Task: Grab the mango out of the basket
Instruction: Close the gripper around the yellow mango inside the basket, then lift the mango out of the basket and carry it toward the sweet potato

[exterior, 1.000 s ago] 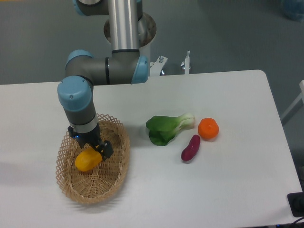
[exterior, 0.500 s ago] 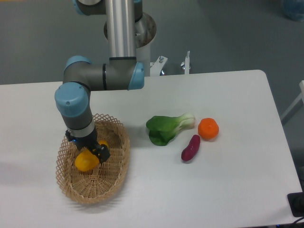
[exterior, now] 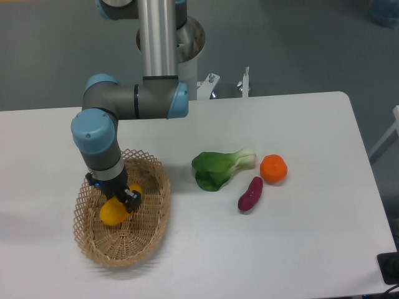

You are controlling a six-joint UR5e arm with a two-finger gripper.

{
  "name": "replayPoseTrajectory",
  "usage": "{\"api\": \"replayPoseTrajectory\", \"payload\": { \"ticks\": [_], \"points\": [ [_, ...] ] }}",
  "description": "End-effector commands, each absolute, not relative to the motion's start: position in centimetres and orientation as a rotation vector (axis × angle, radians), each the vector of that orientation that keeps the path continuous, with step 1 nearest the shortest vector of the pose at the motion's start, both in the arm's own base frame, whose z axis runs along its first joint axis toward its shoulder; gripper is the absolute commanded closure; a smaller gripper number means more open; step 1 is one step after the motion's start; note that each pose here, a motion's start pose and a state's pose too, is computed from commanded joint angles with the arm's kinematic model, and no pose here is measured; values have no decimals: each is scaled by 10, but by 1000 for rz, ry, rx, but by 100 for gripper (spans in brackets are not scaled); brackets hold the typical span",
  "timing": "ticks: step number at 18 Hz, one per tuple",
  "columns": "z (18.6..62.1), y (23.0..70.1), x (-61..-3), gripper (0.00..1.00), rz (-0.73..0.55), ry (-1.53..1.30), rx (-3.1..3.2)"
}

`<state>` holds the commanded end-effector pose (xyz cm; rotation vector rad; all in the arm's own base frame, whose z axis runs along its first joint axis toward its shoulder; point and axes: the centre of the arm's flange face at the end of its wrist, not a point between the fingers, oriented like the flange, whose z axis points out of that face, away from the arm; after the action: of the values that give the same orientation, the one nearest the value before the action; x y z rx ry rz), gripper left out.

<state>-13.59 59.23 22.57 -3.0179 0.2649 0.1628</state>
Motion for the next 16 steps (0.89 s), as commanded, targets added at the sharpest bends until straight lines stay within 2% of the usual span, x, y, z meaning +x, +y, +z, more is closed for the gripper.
{"api": "replayPoseTrajectory", "payload": {
  "ticks": [6, 8, 16],
  "points": [
    [251, 593, -143, 59, 196, 249, -2976],
    [287, 585, -170, 59, 231, 173, -2924],
    [368, 569, -264, 59, 240, 73, -2759]
  ]
}}
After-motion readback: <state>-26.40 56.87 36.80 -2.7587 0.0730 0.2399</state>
